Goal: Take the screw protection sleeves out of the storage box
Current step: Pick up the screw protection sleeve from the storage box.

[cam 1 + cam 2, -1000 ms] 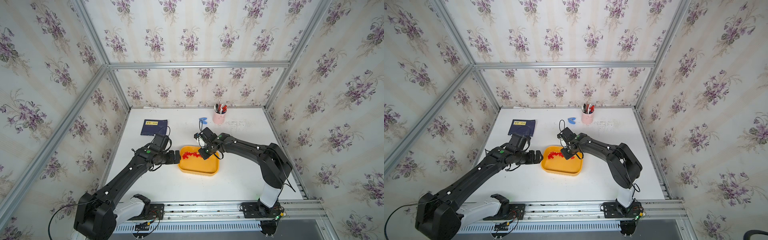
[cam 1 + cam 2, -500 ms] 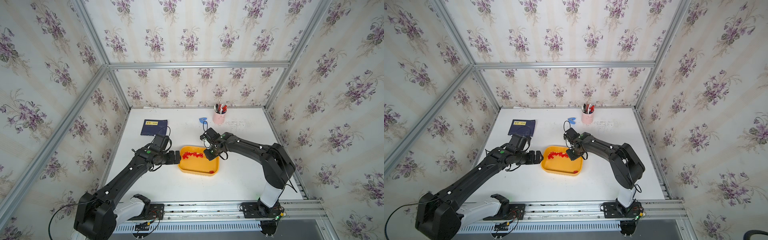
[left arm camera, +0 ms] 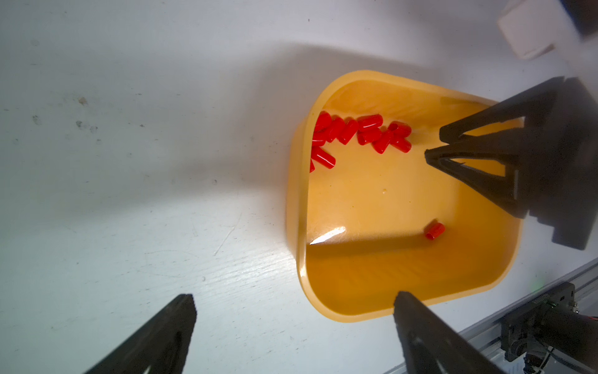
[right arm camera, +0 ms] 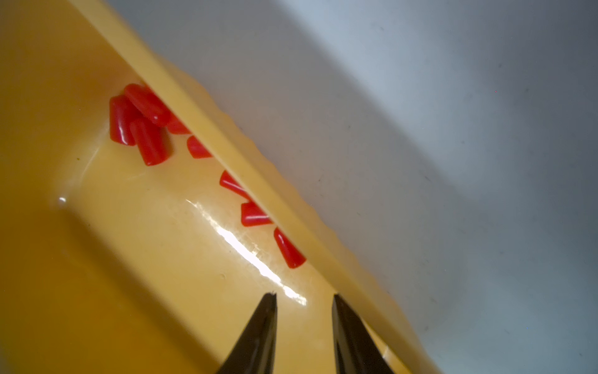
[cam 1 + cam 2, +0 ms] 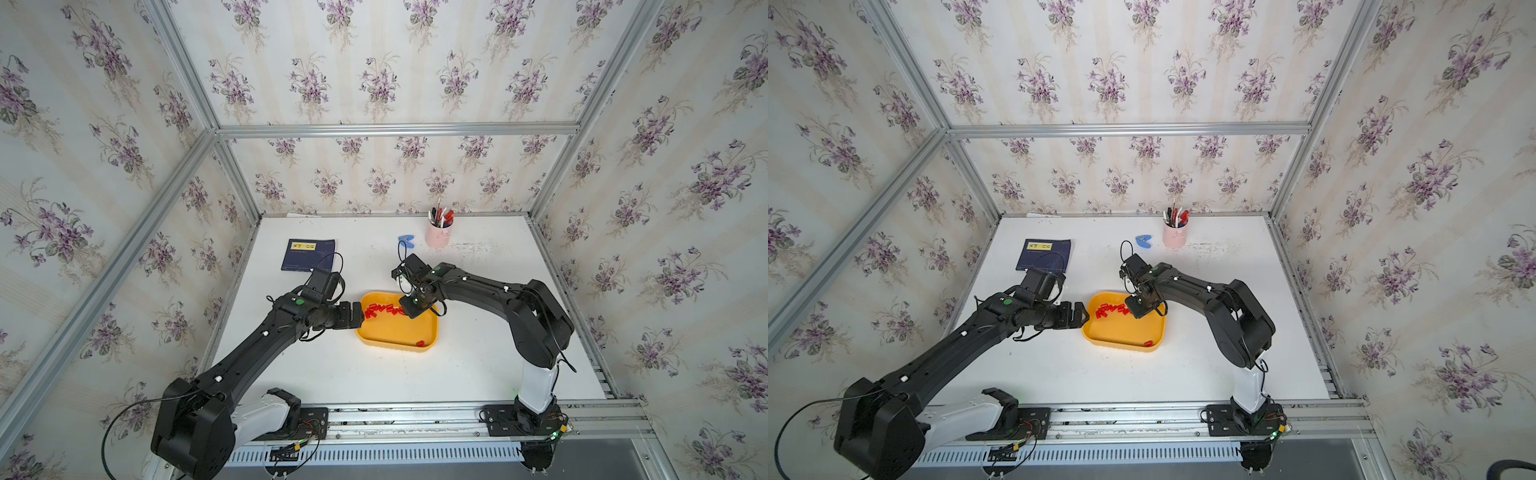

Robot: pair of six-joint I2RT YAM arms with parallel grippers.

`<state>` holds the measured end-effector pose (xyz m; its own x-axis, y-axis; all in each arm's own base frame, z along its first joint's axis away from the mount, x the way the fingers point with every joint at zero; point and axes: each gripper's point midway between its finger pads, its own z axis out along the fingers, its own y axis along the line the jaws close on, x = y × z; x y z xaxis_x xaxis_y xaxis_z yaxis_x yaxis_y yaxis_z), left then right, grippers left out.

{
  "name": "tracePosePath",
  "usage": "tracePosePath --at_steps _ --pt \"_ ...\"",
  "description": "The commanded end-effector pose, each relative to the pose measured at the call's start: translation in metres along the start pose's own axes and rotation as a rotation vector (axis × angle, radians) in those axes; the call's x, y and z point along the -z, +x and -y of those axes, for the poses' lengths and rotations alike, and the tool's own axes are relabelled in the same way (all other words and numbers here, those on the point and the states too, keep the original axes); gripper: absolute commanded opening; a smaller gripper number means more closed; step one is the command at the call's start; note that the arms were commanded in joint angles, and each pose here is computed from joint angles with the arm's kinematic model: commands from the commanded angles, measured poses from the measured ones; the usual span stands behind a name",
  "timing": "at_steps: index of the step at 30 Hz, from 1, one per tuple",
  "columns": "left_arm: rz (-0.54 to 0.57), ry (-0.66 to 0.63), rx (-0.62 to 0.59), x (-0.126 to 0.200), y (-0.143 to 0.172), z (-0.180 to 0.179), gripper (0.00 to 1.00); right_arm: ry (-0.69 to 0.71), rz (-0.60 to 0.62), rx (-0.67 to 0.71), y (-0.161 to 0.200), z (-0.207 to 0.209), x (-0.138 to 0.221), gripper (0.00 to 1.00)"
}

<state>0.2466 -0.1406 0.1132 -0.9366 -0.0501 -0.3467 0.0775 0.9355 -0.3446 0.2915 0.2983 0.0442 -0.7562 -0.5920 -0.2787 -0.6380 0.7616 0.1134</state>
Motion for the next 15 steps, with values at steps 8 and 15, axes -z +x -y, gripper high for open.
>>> tracePosePath --at_steps 8,15 --pt "0.010 0.002 -0.009 0.001 -0.002 0.000 1.00 -0.046 0.003 0.038 -0.004 -0.009 -0.012 0.33" --pt "0.008 0.001 -0.005 -0.001 0.000 -0.001 1.00 -0.043 0.008 0.036 -0.006 -0.010 -0.017 0.33"
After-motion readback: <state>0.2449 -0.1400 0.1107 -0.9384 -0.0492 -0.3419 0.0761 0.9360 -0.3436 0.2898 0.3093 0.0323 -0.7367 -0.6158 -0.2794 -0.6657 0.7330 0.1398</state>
